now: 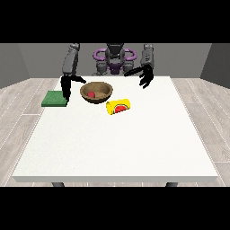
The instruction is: Pick the cup and pour the ball into the bowl, then pick the bowl and place it on the pad
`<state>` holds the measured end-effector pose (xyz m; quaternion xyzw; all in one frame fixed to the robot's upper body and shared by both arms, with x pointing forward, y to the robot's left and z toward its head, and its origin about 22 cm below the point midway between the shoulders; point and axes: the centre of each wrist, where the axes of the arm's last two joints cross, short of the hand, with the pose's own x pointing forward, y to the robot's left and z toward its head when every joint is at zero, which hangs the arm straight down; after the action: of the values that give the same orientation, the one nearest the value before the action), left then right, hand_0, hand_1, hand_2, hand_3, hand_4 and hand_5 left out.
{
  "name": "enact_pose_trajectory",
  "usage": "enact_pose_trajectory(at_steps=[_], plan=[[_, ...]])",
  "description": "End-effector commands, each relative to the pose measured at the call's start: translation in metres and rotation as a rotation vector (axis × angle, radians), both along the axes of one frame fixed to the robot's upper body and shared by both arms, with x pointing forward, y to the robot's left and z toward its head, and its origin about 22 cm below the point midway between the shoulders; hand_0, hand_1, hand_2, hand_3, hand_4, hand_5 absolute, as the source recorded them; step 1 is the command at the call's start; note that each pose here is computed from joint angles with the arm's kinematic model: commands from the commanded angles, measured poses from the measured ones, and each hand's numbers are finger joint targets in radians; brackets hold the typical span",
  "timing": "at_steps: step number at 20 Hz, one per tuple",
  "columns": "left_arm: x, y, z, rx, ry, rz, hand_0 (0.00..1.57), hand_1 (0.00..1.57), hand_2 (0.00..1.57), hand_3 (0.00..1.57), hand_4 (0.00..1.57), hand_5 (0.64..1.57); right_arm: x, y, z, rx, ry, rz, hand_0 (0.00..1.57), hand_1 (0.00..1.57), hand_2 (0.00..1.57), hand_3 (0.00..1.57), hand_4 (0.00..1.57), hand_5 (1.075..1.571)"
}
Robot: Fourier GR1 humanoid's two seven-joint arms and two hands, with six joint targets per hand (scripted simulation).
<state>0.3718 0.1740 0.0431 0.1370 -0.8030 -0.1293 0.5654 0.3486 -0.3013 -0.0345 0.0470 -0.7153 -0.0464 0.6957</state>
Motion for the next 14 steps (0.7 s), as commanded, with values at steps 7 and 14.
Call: enact_pose_trajectory(at_steps=[7,14], plan=[[-0.004,-0.001,0.005,-0.021,0.044,-0.064,0.00,0.00,0.00,0.00,0.00,1.547,-0.025,0.012,-0.046,0.026,0.073,-0.038,0.00,0.00,0.00,0.00,0.21,1.546],[0.001,-0.007,0.043,0.008,-0.088,-0.146,0.00,0.00,0.00,0.00,0.00,1.557,-0.019,-0.006,-0.039,0.078,0.017,-0.095,0.00,0.00,0.00,0.00,0.13,1.531]])
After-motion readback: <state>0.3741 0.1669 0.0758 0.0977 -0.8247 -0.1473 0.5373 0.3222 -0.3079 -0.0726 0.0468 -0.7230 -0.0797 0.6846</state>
